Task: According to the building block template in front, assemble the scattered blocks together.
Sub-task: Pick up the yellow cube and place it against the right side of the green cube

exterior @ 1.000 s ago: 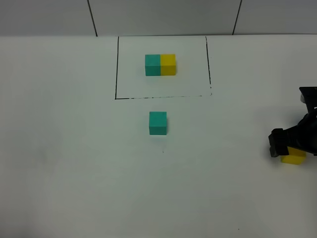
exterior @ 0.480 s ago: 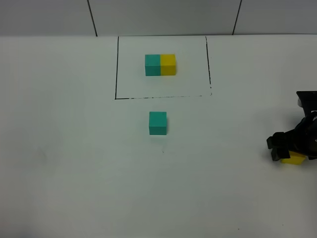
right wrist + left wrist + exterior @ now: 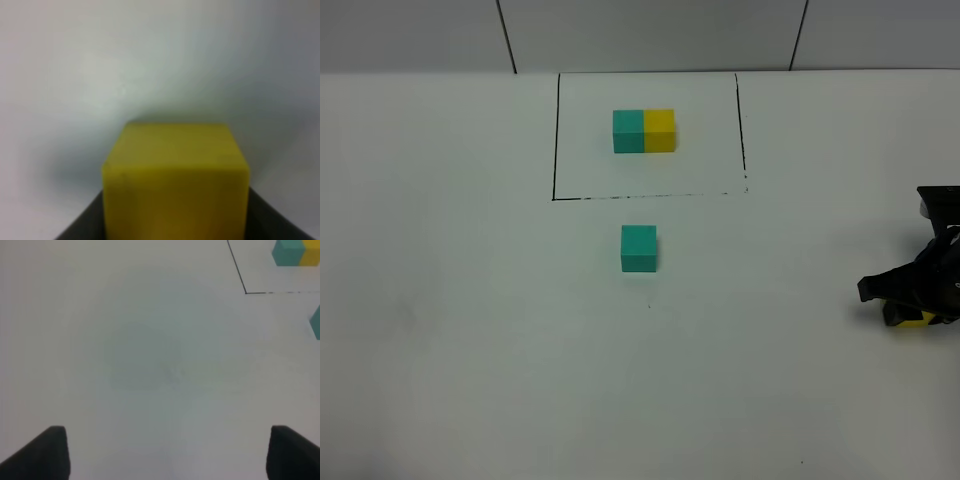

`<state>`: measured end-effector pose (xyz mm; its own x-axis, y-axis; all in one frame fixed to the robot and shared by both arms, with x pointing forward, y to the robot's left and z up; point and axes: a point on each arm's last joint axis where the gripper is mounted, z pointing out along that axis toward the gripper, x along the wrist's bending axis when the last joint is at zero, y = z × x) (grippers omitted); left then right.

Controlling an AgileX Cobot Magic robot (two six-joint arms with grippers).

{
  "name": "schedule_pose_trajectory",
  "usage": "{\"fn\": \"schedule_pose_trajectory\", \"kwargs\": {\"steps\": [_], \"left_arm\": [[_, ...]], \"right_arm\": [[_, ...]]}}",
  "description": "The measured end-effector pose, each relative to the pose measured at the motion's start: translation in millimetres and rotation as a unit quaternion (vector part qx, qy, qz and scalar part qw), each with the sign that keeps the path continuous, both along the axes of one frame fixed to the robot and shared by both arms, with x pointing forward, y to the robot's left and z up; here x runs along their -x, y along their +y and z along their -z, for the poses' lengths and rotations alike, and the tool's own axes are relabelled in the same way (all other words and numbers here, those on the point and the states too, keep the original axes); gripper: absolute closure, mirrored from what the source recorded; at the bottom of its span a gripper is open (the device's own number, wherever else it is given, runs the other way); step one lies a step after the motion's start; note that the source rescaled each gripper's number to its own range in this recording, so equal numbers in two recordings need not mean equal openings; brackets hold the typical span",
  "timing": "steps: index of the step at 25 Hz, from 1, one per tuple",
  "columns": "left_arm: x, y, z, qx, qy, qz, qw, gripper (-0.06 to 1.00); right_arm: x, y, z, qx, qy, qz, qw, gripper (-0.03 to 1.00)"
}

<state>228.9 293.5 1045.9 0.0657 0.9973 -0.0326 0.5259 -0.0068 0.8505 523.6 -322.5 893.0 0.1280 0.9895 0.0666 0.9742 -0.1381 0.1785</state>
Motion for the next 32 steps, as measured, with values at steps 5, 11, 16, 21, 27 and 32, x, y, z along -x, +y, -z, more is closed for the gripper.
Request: {"fn": "schedule_pose_trajectory", "kwargs": {"steps": [5, 11, 16, 21, 27, 32], "left_arm": [[0, 0, 0, 0.000, 0.000, 0.000, 1.000, 0.23], [0, 0, 0, 0.000, 0.000, 0.000, 1.000, 0.23], [0, 0, 0, 0.000, 0.000, 0.000, 1.000, 0.23], [0, 0, 0, 0.000, 0.000, 0.000, 1.000, 0.23], [0, 0, 0, 0.000, 0.000, 0.000, 1.000, 0.23], [0, 0, 0, 0.000, 0.000, 0.000, 1.000, 0.23]], "right_arm": [[0, 2, -2, 0.005, 0.010, -0.044, 0.999, 0.96], [-9, 36, -32, 0.025, 0.023, -0.301, 0.953, 0.96], [-20, 93, -57, 0.059, 0.030, -0.533, 0.843, 0.96], [-48, 137, -66, 0.109, 0.066, -0.631, 0.765, 0.96], [-81, 172, -56, 0.092, 0.039, -0.676, 0.730, 0.96], [-100, 192, -48, 0.057, 0.003, -0.686, 0.726, 0.96]]}}
